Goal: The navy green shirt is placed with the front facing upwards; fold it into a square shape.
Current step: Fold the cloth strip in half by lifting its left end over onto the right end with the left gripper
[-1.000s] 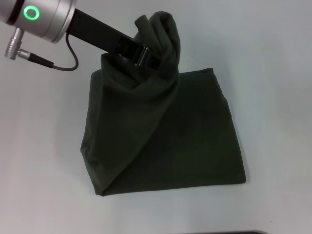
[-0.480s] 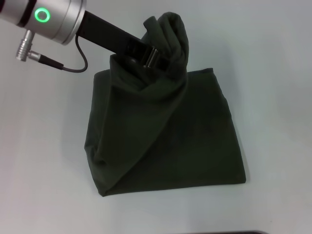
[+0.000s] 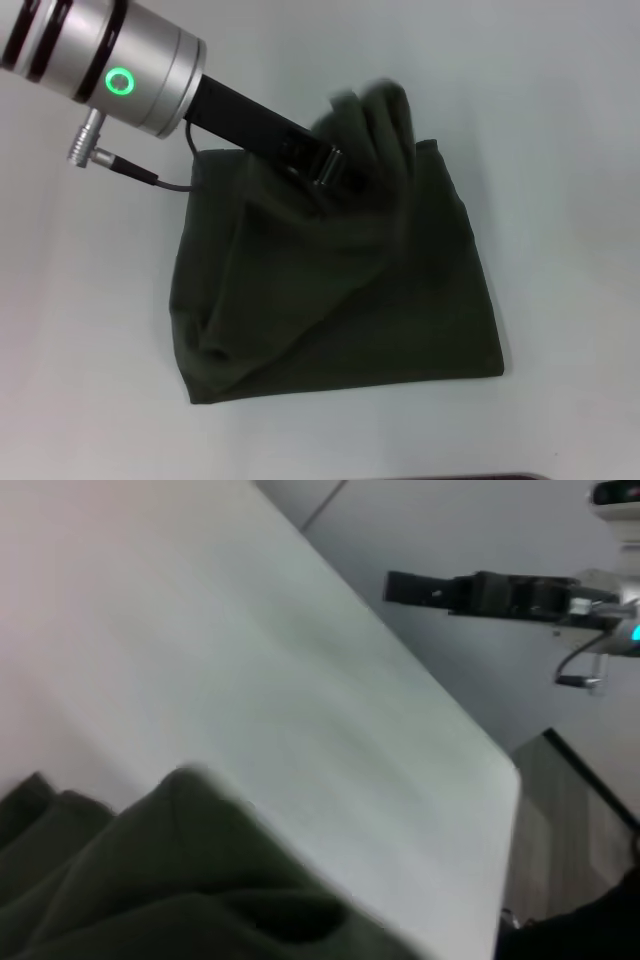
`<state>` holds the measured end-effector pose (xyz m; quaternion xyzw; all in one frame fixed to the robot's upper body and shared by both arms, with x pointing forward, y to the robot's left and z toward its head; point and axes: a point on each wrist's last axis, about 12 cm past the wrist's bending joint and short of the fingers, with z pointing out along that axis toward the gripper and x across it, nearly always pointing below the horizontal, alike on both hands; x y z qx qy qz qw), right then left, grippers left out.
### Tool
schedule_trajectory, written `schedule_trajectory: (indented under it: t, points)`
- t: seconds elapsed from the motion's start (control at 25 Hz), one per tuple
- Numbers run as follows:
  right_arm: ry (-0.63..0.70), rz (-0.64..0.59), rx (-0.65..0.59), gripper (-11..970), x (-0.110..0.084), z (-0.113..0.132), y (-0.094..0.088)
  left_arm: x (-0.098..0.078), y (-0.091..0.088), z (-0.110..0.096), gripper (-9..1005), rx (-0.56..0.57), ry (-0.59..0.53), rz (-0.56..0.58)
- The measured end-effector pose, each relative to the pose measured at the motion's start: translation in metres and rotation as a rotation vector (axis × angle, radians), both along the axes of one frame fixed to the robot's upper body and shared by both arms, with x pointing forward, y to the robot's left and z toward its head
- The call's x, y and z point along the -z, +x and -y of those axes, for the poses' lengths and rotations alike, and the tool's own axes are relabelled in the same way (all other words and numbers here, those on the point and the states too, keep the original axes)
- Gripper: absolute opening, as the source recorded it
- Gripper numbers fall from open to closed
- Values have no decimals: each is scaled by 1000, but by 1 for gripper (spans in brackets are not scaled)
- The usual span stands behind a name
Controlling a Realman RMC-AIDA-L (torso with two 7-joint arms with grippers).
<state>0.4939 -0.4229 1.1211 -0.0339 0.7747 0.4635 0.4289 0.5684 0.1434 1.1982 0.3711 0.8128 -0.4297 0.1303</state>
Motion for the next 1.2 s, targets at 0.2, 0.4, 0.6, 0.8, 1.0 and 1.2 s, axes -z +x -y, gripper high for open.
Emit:
schedule_trajectory:
  t: [0.2, 0.4, 0.6, 0.8, 1.0, 1.2]
  points:
    - [1, 3, -2, 915, 0, -1, 1, 5, 3, 0, 123, -23, -59, -3]
    - [1, 4, -4, 915, -1, -2, 2, 10, 4, -3, 334, -41, -70, 1]
    - [-1, -1, -7, 916, 0, -2, 1, 13, 7, -14, 536, -77, -82, 41]
    - [-27, -20, -48, 915, 2, -5, 1, 16, 9, -38, 693, -148, -137, 94]
    - [-55, -23, -122, 916, 6, -18, 3, 30, 5, -75, 797, -275, -175, 131]
    - [-73, -15, -217, 916, 11, -41, 11, 42, -2, -111, 830, -406, -208, 170]
